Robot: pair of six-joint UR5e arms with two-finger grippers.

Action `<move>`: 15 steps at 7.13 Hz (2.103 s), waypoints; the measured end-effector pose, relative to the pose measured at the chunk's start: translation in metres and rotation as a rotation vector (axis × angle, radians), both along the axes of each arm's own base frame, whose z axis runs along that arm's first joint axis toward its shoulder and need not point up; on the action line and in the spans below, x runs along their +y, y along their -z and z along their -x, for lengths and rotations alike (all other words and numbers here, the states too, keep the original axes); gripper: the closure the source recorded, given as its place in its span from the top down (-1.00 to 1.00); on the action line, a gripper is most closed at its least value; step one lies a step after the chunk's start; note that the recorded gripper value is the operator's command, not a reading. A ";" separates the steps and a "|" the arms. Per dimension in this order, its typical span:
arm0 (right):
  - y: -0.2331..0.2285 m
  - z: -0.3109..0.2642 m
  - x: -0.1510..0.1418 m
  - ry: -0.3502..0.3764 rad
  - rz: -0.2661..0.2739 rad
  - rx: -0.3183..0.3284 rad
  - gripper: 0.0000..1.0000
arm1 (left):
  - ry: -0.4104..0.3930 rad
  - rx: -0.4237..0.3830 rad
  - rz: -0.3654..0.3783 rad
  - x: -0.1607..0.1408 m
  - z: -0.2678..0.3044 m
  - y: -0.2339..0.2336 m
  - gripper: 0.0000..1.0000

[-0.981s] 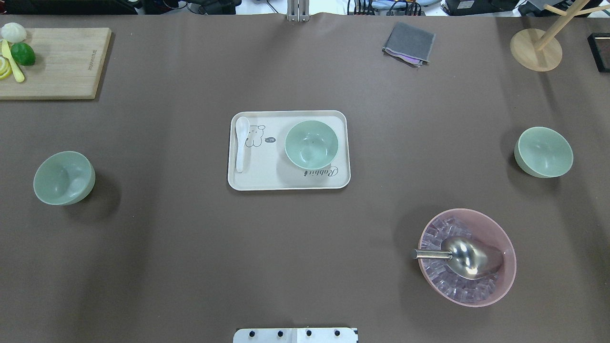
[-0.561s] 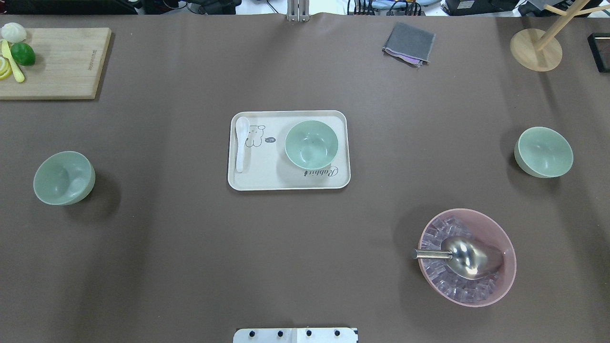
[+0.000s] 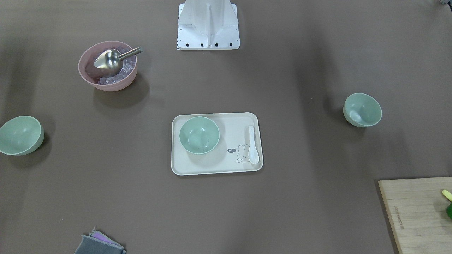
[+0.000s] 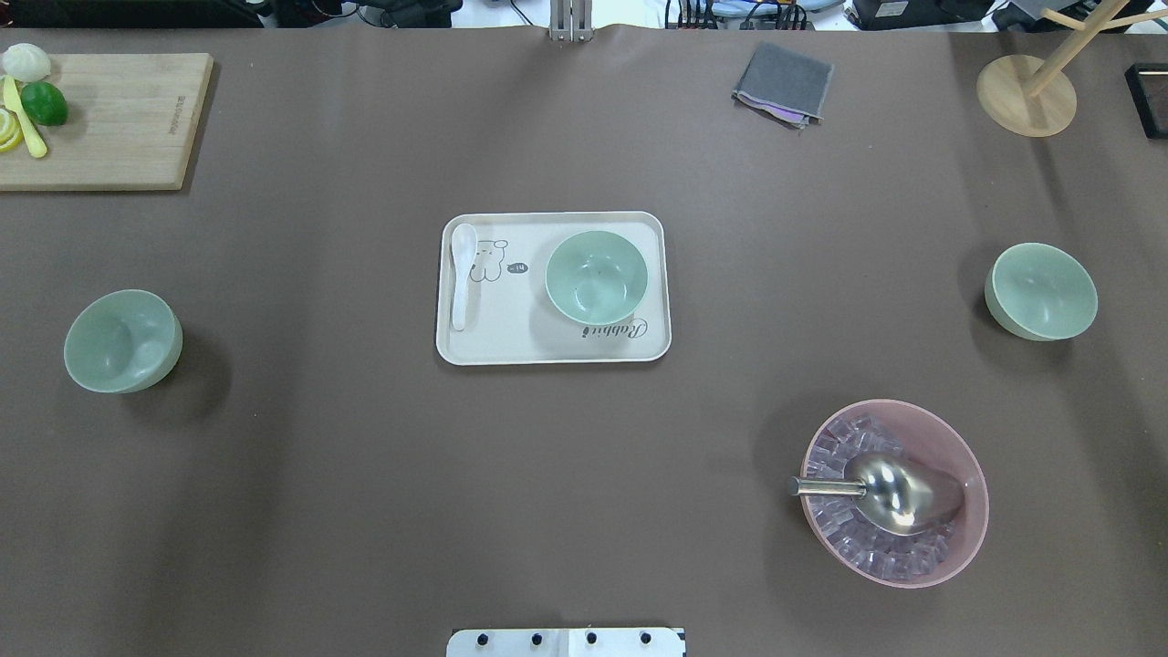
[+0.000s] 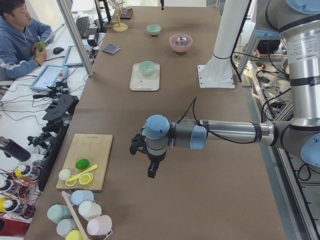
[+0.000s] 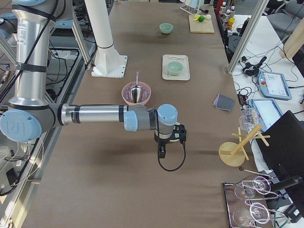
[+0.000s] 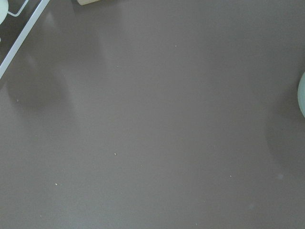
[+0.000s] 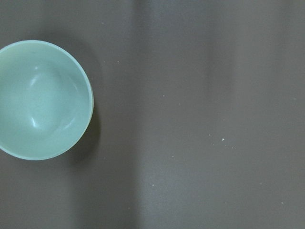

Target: Stack green bowls together

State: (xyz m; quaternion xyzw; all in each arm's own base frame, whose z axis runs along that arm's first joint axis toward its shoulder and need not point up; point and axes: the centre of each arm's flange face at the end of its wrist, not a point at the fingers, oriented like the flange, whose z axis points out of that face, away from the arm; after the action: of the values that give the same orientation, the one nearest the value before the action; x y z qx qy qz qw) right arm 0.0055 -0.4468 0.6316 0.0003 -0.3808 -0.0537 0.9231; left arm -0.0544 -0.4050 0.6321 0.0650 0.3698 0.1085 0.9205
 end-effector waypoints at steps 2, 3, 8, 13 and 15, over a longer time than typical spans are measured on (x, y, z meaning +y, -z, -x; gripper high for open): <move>-0.009 0.035 -0.023 0.066 -0.087 -0.012 1.00 | 0.028 0.002 0.031 0.000 -0.001 -0.001 0.96; -0.019 0.055 -0.038 0.075 -0.119 -0.022 1.00 | 0.033 0.002 0.038 0.000 -0.002 -0.001 0.96; -0.005 0.137 -0.098 0.028 -0.044 -0.034 0.28 | 0.032 0.034 0.043 0.003 -0.004 0.000 0.96; -0.013 0.149 -0.101 0.015 0.004 -0.028 -1.00 | 0.050 0.061 0.071 0.004 -0.007 0.001 0.96; 0.013 0.155 -0.106 0.021 -0.032 -0.051 -1.00 | 0.090 0.074 0.119 0.000 -0.023 0.007 0.96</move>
State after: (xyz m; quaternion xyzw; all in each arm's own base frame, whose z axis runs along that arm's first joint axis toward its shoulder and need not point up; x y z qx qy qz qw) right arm -0.1492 -0.5526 0.6187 0.0125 -0.4033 -0.0693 0.9123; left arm -0.0315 -0.4054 0.6254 0.0305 0.4059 0.0422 0.9124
